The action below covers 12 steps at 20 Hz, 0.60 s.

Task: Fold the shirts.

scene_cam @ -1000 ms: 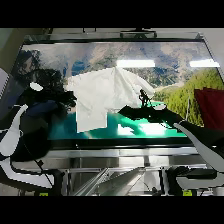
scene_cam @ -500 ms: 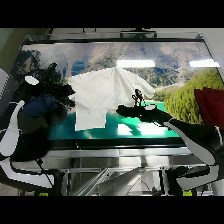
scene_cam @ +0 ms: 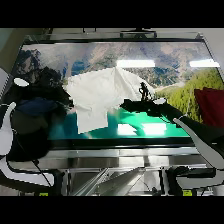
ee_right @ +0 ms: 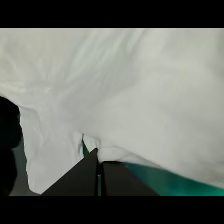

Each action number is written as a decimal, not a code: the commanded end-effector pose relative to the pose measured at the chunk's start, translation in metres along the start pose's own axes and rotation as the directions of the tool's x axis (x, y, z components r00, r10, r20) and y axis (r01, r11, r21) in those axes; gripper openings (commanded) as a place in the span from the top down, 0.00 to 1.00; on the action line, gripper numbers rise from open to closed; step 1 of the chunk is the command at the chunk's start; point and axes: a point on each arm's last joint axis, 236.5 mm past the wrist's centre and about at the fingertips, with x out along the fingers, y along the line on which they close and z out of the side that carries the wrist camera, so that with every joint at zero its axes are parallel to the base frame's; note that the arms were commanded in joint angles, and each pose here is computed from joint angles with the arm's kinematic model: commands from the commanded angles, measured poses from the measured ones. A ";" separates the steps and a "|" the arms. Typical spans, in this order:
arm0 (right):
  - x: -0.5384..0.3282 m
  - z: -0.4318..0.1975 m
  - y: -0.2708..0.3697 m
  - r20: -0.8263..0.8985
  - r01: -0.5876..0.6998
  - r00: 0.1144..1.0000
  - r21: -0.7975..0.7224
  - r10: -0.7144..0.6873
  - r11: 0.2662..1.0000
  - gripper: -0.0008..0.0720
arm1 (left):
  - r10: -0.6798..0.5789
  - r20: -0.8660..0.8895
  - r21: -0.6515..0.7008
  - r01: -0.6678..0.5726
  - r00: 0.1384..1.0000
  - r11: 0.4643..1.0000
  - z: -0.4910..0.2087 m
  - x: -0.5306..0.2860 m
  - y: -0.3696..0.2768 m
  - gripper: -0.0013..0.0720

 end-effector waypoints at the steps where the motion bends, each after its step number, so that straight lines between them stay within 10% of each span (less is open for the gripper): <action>1: -0.009 0.000 0.002 -0.018 -0.004 1.000 -0.009 0.004 1.000 0.96 | -0.057 -0.044 -0.150 0.050 0.997 0.987 -0.026 0.001 0.013 0.00; 9: -0.009 -0.003 0.004 -0.030 -0.012 0.999 -0.010 0.011 1.000 0.96 | -0.171 -0.090 -0.177 0.153 0.981 0.972 -0.022 0.077 -0.016 0.04; 10: -0.009 -0.004 0.004 -0.034 -0.013 0.999 -0.011 0.012 1.000 0.96 | -0.183 -0.119 -0.162 0.163 0.976 0.973 -0.024 0.085 -0.022 0.22; 12: -0.010 -0.009 0.004 -0.057 -0.013 0.998 -0.025 0.012 1.000 0.96 | -0.216 -0.179 -0.143 0.192 0.960 0.971 -0.030 0.095 -0.033 0.98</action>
